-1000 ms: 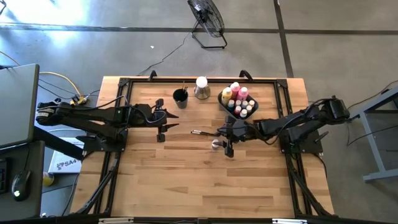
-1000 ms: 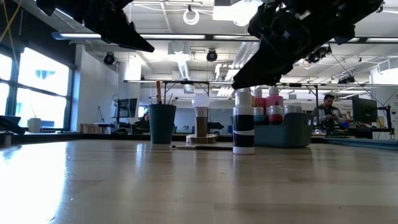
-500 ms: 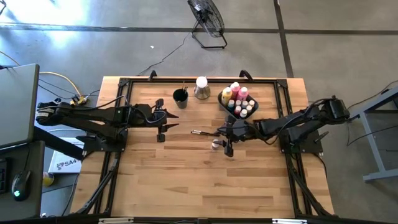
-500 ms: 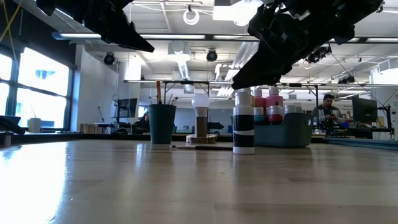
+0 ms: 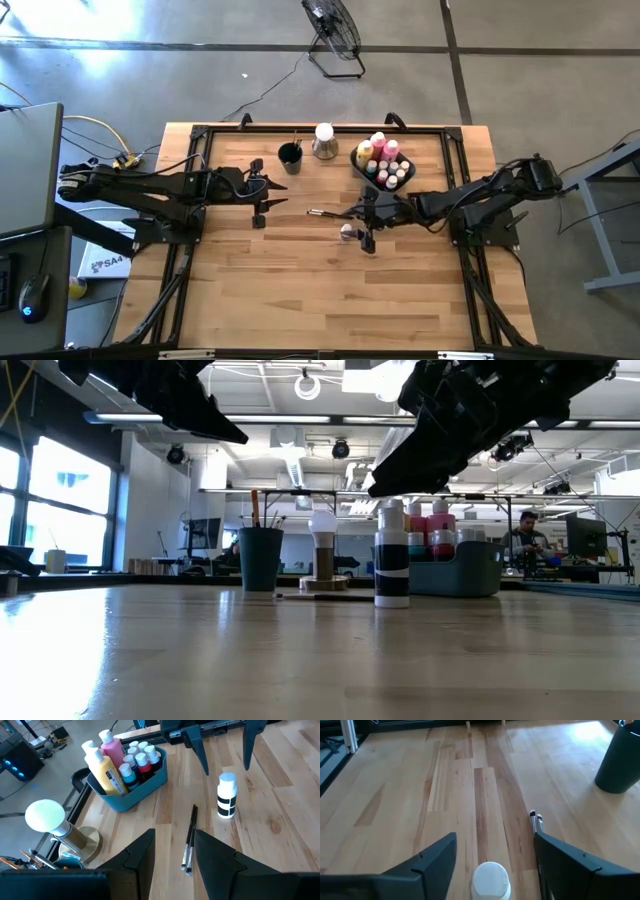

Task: Pick & Place Paint Supplies
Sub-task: Put the small white paint bottle into the blue bin

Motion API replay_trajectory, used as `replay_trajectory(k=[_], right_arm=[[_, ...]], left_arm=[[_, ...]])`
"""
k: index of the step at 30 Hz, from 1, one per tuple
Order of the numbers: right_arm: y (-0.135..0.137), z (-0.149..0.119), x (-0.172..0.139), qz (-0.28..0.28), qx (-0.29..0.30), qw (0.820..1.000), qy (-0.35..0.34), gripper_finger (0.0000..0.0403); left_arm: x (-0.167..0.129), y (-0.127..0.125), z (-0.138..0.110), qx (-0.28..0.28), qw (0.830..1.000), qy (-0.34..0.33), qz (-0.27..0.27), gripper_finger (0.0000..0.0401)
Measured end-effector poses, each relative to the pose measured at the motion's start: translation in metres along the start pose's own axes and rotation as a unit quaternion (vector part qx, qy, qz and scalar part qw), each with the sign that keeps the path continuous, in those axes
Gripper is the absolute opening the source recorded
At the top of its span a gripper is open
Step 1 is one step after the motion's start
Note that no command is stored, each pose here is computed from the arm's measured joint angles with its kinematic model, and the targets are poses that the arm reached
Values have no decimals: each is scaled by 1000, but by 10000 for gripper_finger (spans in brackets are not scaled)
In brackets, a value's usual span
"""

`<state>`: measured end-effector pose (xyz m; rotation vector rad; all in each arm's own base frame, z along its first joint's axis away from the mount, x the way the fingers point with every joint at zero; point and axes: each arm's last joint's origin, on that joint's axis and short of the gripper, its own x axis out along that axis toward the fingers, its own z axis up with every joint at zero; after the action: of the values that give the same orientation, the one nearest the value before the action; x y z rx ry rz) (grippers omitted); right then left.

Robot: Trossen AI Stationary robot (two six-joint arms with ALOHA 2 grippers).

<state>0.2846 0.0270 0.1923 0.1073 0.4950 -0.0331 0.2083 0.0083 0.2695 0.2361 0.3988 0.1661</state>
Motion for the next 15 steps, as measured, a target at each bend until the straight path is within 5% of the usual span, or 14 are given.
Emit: replay_trajectory(k=[15], right_arm=[[0, -13, 13, 3, -1, 999, 34, 270]], left_arm=[[0, 0, 0, 0, 1000, 0, 0, 134]])
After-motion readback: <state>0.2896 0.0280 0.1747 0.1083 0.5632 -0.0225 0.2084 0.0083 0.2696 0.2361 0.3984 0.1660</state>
